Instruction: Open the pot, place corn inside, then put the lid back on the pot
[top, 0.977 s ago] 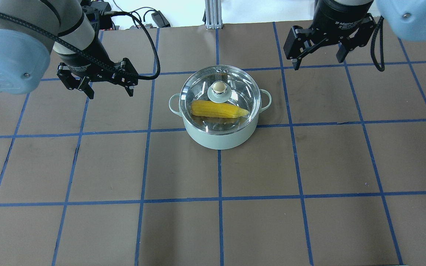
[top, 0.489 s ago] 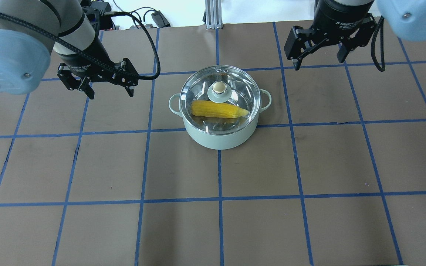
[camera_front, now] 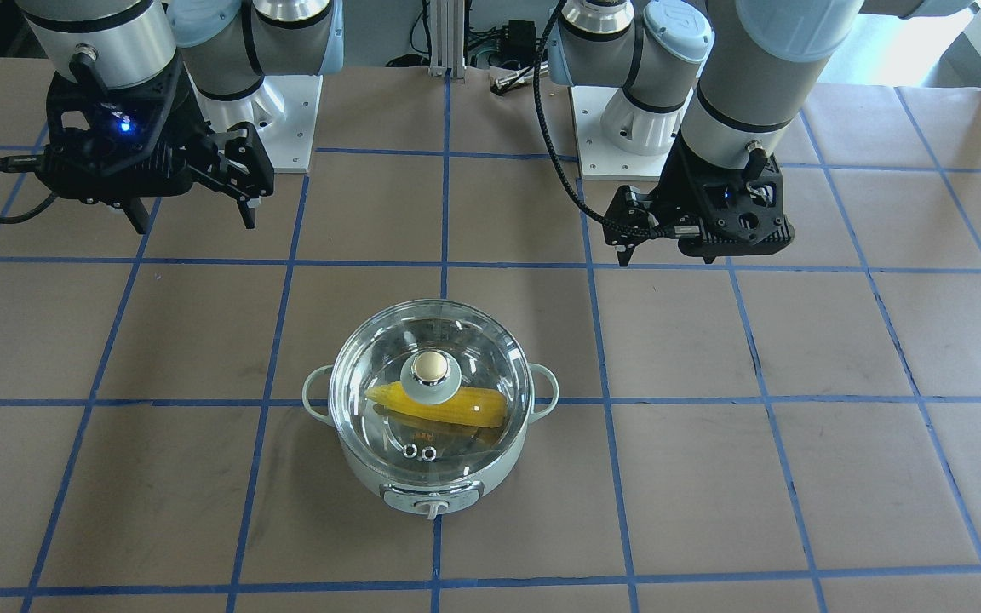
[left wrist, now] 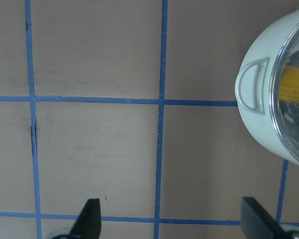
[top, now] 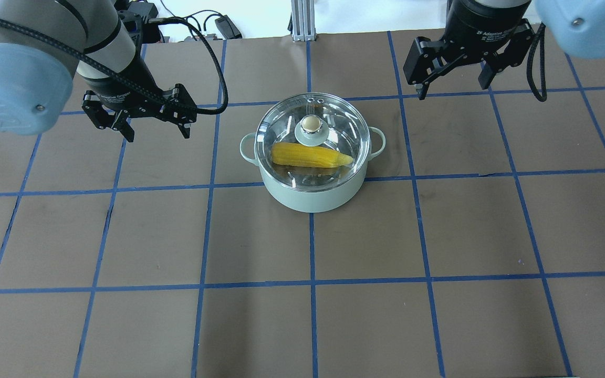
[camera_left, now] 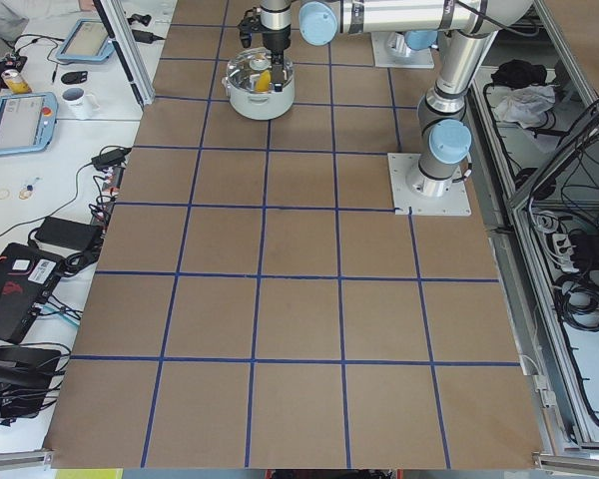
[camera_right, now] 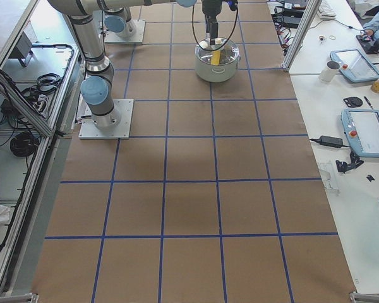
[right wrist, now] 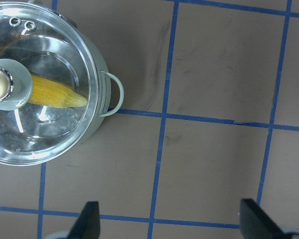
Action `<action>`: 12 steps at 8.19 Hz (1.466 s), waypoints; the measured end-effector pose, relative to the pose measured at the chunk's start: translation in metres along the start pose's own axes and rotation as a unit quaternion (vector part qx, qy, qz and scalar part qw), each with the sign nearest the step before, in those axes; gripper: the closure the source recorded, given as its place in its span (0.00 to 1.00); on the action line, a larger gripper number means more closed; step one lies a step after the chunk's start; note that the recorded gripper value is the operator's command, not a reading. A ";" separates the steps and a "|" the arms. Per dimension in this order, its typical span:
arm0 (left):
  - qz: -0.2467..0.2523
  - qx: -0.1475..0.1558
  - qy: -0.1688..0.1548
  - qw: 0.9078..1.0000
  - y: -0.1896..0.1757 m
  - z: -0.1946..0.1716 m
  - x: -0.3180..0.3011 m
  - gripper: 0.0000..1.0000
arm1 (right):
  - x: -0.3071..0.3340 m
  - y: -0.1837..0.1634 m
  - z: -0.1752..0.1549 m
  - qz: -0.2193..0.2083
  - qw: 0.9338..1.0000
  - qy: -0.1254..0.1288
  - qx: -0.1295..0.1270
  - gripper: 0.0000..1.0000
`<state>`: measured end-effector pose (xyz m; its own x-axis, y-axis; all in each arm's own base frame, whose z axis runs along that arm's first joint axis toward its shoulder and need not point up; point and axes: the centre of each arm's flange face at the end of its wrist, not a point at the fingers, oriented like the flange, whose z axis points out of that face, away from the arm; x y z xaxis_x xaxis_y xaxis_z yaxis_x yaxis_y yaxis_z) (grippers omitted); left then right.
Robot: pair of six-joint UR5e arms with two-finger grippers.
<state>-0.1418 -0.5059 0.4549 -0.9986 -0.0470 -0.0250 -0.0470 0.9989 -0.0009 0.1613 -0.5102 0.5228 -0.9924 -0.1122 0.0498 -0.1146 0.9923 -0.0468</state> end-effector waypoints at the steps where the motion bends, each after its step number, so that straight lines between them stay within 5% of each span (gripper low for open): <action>1: 0.001 0.000 0.000 1.000 0.000 0.000 0.000 0.00 | 0.000 0.000 0.000 0.000 1.000 0.000 0.000 0.00; 12: 0.000 -0.010 -0.002 1.000 0.003 0.012 0.000 0.00 | 0.000 -0.002 -0.002 -0.001 1.000 -0.001 0.009 0.00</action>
<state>-0.1415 -0.5029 0.4433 -0.9985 -0.0479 -0.0282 -0.0484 0.9986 0.0200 0.1616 -0.5118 0.5249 -0.9922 -0.1148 0.0484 -0.1178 0.9909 -0.0655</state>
